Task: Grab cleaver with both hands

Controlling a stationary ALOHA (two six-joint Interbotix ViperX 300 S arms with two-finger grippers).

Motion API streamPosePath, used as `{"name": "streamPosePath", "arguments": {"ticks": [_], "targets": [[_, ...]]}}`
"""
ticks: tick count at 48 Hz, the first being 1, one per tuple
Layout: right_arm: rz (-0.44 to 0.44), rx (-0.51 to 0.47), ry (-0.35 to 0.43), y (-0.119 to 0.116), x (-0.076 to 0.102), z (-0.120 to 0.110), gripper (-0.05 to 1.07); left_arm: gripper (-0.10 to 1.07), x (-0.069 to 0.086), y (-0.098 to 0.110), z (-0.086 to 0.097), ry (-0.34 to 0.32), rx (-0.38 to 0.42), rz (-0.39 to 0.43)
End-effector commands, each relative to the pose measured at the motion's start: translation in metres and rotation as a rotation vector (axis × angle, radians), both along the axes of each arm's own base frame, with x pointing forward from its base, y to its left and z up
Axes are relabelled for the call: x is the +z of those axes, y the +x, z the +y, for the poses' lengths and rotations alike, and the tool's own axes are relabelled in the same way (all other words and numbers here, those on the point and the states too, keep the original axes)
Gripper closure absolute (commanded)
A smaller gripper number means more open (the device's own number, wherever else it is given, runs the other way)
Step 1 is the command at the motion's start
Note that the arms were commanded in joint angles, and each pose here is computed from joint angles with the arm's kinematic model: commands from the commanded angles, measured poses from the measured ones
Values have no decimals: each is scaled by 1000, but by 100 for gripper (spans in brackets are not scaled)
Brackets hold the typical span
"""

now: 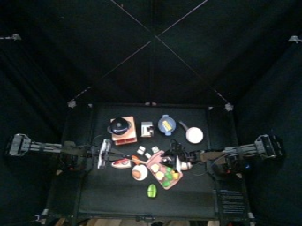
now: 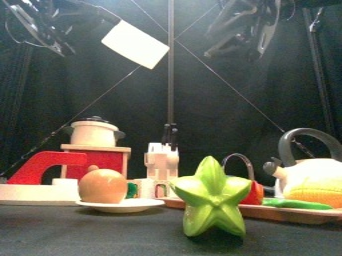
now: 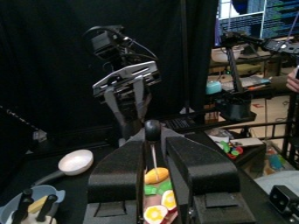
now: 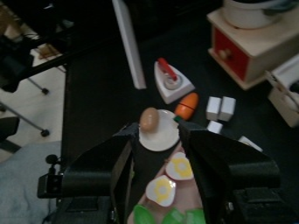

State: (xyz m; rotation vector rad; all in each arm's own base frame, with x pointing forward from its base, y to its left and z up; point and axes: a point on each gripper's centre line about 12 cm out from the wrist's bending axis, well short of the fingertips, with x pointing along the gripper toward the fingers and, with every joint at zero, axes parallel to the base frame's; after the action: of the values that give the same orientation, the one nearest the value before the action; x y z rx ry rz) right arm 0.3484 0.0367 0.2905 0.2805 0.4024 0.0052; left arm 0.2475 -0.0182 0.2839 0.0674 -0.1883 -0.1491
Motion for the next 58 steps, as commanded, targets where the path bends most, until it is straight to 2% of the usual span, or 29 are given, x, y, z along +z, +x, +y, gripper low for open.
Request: {"name": "streamPosePath", "arguments": {"ticks": [1, 13, 29, 46, 50, 58], "targets": [[-40, 23, -7, 15, 11, 5, 23, 42, 12, 7, -2, -6, -8, -37], [-36, 35, -49, 34, 8, 6, 23, 42, 15, 7, -6, -10, -28, -53], [-14, 23, -41, 59, -1, 5, 24, 42, 13, 9, -7, -8, -31, -54], [-13, 21, -37, 61, -1, 5, 25, 42, 11, 8, -7, -8, -31, -50], [-13, 19, -37, 61, -1, 4, 29, 42, 11, 8, -7, -8, -31, -50], [-14, 21, -37, 61, -1, 5, 48, 42, 9, 8, -7, -8, -31, -44]]}}
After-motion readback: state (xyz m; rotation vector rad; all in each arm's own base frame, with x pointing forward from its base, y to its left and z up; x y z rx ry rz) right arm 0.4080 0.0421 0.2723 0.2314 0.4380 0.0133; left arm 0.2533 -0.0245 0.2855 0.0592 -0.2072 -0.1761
